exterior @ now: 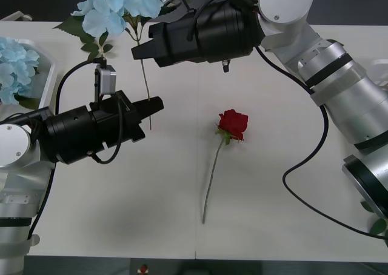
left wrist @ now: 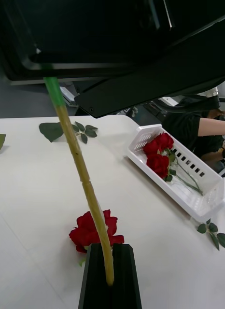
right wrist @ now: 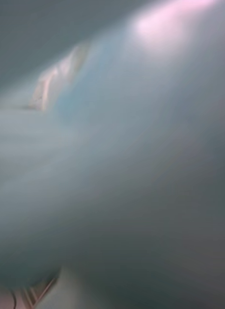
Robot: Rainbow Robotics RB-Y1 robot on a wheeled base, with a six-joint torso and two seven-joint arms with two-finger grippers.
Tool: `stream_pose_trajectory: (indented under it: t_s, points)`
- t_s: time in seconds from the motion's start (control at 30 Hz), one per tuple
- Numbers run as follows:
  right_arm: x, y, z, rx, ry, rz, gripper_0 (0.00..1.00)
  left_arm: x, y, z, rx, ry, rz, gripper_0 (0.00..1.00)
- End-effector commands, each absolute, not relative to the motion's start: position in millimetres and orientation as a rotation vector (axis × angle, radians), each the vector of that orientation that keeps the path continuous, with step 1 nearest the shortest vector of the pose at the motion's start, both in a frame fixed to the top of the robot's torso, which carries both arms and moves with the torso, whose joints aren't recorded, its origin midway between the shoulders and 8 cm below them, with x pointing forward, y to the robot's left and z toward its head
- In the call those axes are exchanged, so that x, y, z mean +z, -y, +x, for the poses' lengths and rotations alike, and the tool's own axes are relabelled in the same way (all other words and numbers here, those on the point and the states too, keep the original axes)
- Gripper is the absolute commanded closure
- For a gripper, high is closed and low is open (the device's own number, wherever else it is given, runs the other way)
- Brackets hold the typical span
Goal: Put the red flowers into the right box and the blue flowers into the left box
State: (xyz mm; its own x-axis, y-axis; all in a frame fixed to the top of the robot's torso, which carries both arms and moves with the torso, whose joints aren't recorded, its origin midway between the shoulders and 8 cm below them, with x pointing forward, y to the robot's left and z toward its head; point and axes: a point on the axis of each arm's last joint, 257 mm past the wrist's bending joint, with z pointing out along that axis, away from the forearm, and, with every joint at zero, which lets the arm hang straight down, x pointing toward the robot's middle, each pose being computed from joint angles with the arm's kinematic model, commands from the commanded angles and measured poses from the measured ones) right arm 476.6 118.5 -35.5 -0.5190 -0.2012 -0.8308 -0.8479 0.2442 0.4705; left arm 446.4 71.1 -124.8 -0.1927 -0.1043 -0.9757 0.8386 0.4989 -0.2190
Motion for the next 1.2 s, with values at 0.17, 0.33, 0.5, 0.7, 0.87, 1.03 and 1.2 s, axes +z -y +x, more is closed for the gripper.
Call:
stream_pose_trajectory:
  t_s: [0.17, 0.33, 0.5, 0.7, 0.87, 1.03, 1.2]
  points:
    - [-5.9, -116.0, 478.6, 1.275, -1.803, -0.987, 1.00, -103.9, -88.6, 454.6, -0.940, -1.515, 0.639, 1.00]
    - [-5.6, -107.4, 484.1, 1.255, -1.808, -0.980, 0.28, -95.0, -115.8, 451.3, -1.008, -1.569, 0.584, 1.00]
    - [-2.0, -99.0, 488.5, 1.238, -1.797, -0.977, 0.10, -84.6, -157.1, 445.7, -1.050, -1.651, 0.534, 1.00]
    - [-6.0, -84.8, 488.3, 1.206, -1.812, -1.002, 0.09, -67.4, -220.4, 436.9, -1.048, -1.790, 0.447, 1.00]
    - [-36.9, -66.1, 471.1, 1.151, -1.945, -1.065, 0.08, -43.8, -292.1, 430.3, -0.949, -1.890, 0.319, 1.00]
    - [-63.8, -43.7, 453.9, 1.058, -2.173, -1.057, 0.09, -25.0, -348.8, 433.5, -0.778, -1.956, 0.219, 1.00]
    - [-81.9, -21.4, 430.5, 0.892, -2.414, -0.957, 0.08, -14.3, -398.1, 440.9, -0.590, -1.991, 0.129, 1.00]
